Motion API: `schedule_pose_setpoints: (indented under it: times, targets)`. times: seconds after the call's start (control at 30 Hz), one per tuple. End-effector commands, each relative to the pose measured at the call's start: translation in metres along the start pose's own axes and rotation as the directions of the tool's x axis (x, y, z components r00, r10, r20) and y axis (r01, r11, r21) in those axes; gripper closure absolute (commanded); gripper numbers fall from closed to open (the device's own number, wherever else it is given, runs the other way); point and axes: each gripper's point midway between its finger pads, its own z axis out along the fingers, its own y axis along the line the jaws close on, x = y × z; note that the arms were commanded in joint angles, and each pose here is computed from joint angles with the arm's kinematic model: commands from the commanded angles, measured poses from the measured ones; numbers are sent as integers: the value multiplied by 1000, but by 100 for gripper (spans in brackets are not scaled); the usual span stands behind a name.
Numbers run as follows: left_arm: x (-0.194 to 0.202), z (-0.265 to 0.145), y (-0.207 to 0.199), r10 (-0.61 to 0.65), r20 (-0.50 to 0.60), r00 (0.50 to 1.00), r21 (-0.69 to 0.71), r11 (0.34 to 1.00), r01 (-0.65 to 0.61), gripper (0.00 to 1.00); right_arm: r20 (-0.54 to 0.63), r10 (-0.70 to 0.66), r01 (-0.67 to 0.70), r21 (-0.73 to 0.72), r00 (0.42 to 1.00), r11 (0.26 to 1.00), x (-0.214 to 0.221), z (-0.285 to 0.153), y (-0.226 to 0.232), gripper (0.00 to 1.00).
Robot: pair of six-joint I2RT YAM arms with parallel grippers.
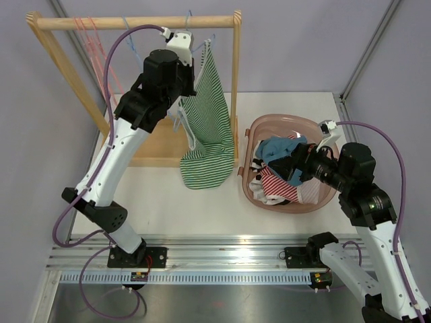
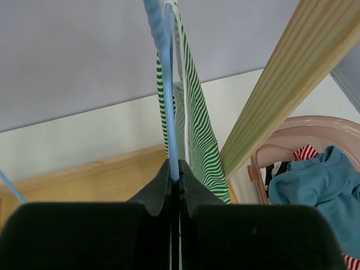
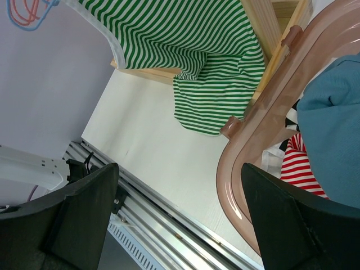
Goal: Remove the tank top from the hanger
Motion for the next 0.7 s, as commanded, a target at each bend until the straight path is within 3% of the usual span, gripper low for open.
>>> schedule_pose_setpoints:
  times: [0.0, 0.2, 0.43, 0.57, 0.6, 0.67]
  targets:
    - [-72, -58, 17, -64, 221, 973, -27, 997, 71, 100, 24, -21, 23, -53, 999, 998, -7, 1, 10, 4]
    - [-87, -91, 19, -81, 268, 960, 4, 997, 83, 100, 35, -21, 23, -76, 999, 997, -12, 0, 16, 3]
    - [-65, -131, 17, -129, 228, 965, 77, 990, 114, 100, 42, -9, 15, -126, 999, 992, -14, 1, 25, 1]
    - [-26, -156, 13, -183, 150, 972, 137, 977, 163, 100, 13, 27, -22, -302, 1000, 953, -11, 2, 53, 1]
    - [-19, -166, 9, -189, 137, 972, 172, 971, 164, 100, 63, 21, 3, -364, 998, 931, -23, 2, 65, 0]
    - [-7, -196, 11, -222, 142, 965, 213, 959, 189, 100, 11, 107, -92, -439, 994, 894, -18, 5, 73, 1]
